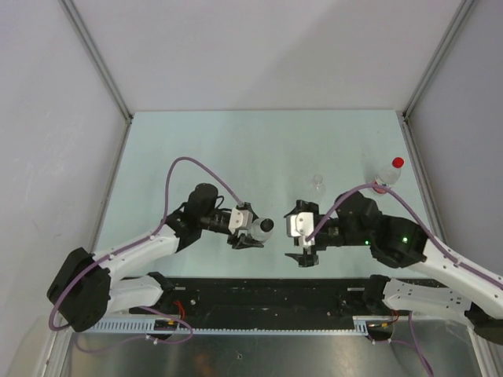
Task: Screw on the bottle caps
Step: Screw the bottle cap onto the plastic bottle.
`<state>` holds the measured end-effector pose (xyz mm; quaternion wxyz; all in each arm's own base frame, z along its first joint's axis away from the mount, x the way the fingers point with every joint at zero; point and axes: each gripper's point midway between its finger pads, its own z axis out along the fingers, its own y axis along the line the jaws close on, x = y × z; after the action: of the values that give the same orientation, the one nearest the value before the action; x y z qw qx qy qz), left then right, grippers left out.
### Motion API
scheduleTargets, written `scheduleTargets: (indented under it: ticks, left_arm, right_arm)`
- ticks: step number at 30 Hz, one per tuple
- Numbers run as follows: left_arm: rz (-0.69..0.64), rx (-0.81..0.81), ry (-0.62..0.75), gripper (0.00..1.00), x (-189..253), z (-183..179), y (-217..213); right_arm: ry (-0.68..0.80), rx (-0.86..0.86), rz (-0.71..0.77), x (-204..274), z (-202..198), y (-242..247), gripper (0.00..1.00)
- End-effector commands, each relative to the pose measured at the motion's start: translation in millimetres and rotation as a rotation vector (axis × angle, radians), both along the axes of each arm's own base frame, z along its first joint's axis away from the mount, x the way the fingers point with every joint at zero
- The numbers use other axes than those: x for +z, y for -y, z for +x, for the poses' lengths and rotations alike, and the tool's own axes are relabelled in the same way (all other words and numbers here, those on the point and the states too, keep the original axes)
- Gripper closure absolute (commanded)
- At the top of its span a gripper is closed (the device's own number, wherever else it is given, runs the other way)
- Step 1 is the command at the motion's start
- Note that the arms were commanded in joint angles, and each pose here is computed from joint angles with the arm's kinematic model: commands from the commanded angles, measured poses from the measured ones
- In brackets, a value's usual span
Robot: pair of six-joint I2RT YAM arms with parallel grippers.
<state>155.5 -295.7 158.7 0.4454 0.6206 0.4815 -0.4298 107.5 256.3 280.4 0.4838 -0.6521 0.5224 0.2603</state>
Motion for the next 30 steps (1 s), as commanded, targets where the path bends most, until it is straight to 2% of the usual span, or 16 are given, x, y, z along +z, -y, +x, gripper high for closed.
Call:
scheduleTargets:
  ticks: [1, 11, 18, 30]
  left_arm:
    - [-0.01, -0.094, -0.002, 0.66, 8.2, -8.1, 3.7]
    - [-0.003, -0.118, -0.005, 0.66, 4.5, -12.8, 5.6]
    - [-0.006, -0.135, -0.002, 0.66, 4.5, -16.0, 6.5]
    - [-0.007, -0.134, 0.021, 0.66, 4.1, -19.0, 5.2]
  right_arm:
    - [0.053, 0.094, 0.014, 1.5, 0.9, -22.2, 0.07]
    - [0.028, 0.183, 0.051, 2.7, -6.8, -43.8, 0.15]
    - [-0.005, 0.163, 0.038, -3.8, -2.4, -50.1, 0.26]
    - [-0.033, 0.12, 0.038, -4.5, 2.5, -50.9, 0.34]
